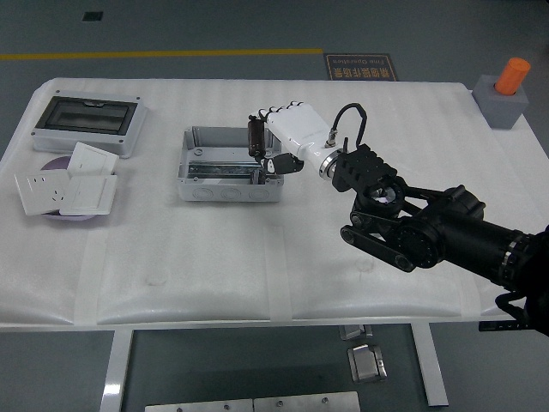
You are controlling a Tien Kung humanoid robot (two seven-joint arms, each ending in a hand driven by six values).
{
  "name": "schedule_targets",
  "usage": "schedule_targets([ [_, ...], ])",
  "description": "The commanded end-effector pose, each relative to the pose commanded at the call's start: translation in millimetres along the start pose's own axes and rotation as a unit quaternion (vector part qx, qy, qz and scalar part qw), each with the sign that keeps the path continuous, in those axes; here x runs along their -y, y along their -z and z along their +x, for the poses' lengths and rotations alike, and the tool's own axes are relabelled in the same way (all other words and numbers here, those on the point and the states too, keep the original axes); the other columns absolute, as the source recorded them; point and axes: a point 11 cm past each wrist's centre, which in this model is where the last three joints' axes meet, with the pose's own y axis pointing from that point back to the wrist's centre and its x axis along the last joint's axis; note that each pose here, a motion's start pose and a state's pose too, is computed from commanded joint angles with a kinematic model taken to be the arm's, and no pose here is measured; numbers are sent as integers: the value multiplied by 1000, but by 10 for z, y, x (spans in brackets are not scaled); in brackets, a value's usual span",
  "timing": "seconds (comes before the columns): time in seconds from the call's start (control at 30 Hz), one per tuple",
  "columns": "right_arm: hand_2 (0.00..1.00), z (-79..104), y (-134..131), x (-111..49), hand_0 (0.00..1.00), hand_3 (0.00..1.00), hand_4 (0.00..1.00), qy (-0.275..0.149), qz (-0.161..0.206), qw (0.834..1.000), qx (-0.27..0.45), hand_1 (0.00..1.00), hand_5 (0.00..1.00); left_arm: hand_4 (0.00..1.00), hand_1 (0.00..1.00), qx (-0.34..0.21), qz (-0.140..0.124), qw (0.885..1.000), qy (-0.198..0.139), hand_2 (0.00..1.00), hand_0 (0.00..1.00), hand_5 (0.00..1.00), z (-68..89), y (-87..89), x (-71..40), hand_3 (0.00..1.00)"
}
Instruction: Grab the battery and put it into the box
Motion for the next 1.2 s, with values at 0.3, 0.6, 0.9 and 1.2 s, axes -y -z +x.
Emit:
schedule_targets([
  [0.3,672,-93,64,28,788,672,517,27,4,999,15,685,288,533,619,1,-1,1000,2,493,592,456,4,-22,2,617],
  [0.6,877,-104,62,40,974,992,989,39,2,999,15,858,559,534,619,2,0,1000,3,493,592,458,1,-25,3,617],
  [0.9,895,-102,41,31,998,998,998,39,-3,999,20,879,616,533,619,4,1,1000,4,486,592,457,7,-21,4,617],
  [1.2,887,22,-319,-242,998,998,998,-2,-45,995,84,879,643,531,618,-2,8,1000,10,486,592,455,-57,37,-6,615],
])
